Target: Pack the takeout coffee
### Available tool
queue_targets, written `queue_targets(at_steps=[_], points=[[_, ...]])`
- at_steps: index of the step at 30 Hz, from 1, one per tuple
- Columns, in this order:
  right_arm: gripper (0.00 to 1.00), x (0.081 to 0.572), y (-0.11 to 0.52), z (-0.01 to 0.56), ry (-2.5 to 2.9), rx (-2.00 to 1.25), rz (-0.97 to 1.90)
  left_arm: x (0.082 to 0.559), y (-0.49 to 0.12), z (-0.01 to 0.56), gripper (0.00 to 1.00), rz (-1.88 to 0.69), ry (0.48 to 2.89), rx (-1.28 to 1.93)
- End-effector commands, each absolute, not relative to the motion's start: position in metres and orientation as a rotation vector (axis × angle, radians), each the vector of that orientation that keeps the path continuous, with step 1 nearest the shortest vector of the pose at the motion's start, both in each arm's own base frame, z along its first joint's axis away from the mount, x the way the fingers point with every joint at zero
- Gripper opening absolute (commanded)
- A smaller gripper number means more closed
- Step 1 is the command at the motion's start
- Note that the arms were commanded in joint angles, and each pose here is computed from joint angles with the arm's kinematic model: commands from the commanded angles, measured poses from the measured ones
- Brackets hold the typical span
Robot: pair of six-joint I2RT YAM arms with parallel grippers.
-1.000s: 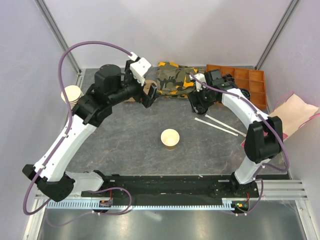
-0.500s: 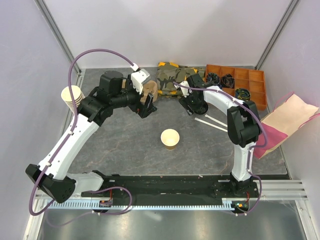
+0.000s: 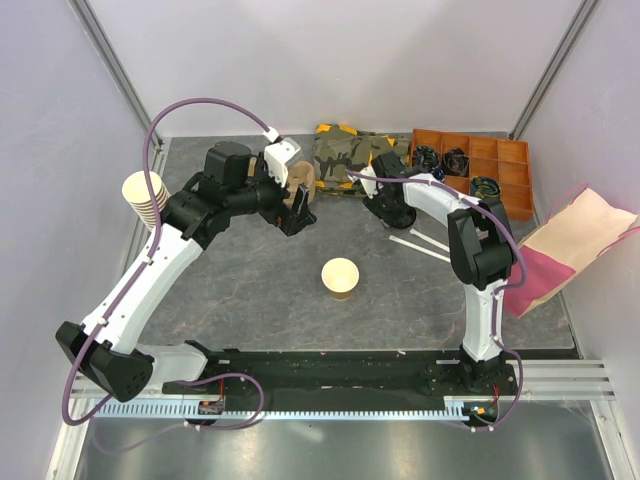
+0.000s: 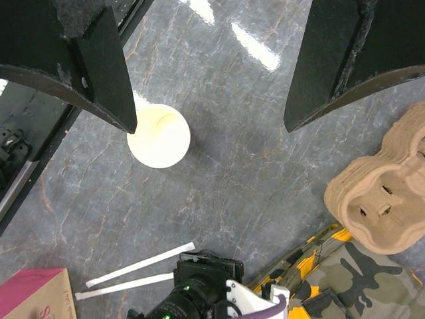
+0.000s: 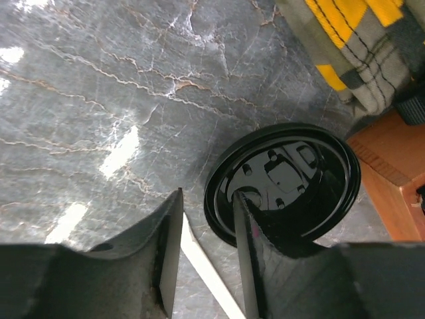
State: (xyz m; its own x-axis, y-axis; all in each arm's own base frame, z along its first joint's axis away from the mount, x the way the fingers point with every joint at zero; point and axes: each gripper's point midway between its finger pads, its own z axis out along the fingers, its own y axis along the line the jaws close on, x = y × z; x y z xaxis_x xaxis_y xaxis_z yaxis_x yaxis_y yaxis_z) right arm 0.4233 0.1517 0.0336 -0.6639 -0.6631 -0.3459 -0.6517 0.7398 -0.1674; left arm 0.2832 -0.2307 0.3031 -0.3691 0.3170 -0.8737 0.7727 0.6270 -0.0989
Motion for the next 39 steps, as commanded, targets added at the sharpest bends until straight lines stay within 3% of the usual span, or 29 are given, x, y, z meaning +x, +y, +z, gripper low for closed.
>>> queue_targets(at_steps=[1, 5, 10, 12, 17, 25, 34, 39], points=[[0.41, 0.431, 0.148, 0.031, 2.532, -1.041, -0.089, 0.285, -0.239, 0.315, 1.00, -0.717, 1.932, 0.796], [0.35, 0.434, 0.144, 0.031, 2.529, -1.036, -0.090, 0.292, -0.237, 0.319, 1.00, -0.689, 1.909, 0.764], [0.16, 0.436, 0.141, 0.039, 2.527, -1.007, -0.047, 0.292, -0.238, 0.325, 0.99, -0.697, 1.868, 0.761], [0.08, 0.432, 0.152, 0.061, 2.490, -1.013, 0.039, 0.290, -0.237, 0.328, 0.99, -0.693, 1.825, 0.775], [0.00, 0.420, 0.184, 0.157, 2.281, -0.999, 0.316, 0.279, -0.244, 0.327, 0.98, -0.703, 1.681, 0.913], [0.00, 0.339, 0.235, 0.279, 1.943, -1.021, 1.076, 0.256, -0.251, 0.328, 0.96, -0.708, 1.467, 1.158], [0.00, 0.238, 0.249, 0.305, 1.789, -1.045, 1.717, 0.216, -0.256, 0.305, 0.90, -0.666, 1.083, 1.426], [0.00, 0.212, 0.252, 0.313, 1.793, -1.022, 1.936, 0.197, -0.265, 0.308, 0.78, -0.554, 0.895, 1.483]])
